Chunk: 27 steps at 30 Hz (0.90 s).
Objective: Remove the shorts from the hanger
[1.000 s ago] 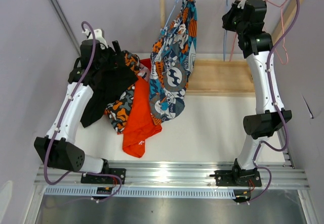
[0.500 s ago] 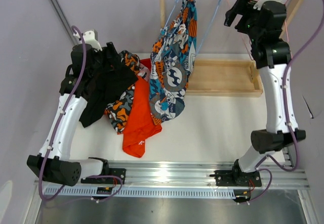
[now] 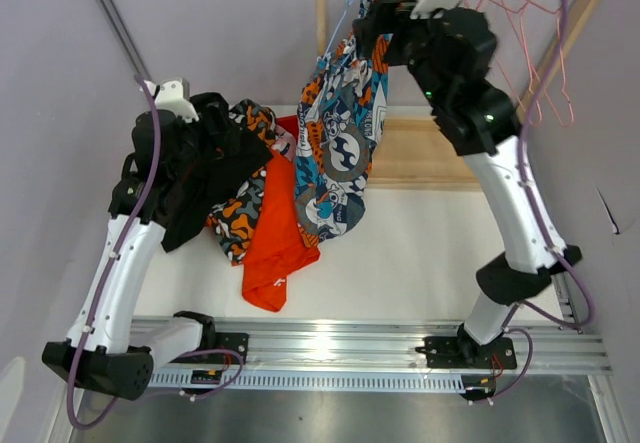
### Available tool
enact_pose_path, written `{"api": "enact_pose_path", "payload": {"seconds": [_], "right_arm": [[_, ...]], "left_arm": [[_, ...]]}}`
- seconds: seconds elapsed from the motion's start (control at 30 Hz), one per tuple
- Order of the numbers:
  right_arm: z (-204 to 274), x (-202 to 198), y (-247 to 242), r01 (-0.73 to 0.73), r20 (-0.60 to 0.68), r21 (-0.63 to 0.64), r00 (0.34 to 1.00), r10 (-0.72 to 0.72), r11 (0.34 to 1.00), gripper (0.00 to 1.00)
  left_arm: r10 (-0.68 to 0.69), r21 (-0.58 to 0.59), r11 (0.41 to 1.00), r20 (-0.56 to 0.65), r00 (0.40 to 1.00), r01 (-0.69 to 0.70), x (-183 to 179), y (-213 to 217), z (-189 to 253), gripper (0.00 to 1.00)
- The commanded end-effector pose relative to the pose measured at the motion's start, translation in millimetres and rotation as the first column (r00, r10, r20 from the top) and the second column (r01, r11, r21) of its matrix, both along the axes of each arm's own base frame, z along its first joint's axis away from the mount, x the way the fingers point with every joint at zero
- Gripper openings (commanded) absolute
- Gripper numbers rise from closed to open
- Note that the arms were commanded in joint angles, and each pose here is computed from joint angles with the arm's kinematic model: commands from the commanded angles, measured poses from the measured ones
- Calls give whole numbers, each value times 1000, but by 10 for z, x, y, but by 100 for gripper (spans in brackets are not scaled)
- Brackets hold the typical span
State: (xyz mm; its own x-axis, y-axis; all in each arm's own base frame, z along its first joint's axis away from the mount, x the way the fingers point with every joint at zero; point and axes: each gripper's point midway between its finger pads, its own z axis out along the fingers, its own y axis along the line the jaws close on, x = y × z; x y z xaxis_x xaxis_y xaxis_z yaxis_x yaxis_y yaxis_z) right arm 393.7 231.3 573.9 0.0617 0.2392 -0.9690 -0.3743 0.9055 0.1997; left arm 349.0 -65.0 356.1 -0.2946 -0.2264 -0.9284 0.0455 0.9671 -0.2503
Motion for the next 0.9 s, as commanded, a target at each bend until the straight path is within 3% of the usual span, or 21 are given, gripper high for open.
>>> {"api": "enact_pose_path", "payload": {"seconds": [0.0,0.23,0.87], "right_arm": [[-201,271,181,38,-21,-43,999,-39,998,97],[-399,637,434,43,-26,-26,999,-44,999,96],[-947,1298,878,87,-40,37,996,-86,995,88]], "left_arm": [[-53,-30,998,23,998,54,-154,-110,8,99],[-127,-42,991,31,991,128,-367,-249,-108,99],[-166,6,986,28,986,166,-534,-237,-293,99]]}}
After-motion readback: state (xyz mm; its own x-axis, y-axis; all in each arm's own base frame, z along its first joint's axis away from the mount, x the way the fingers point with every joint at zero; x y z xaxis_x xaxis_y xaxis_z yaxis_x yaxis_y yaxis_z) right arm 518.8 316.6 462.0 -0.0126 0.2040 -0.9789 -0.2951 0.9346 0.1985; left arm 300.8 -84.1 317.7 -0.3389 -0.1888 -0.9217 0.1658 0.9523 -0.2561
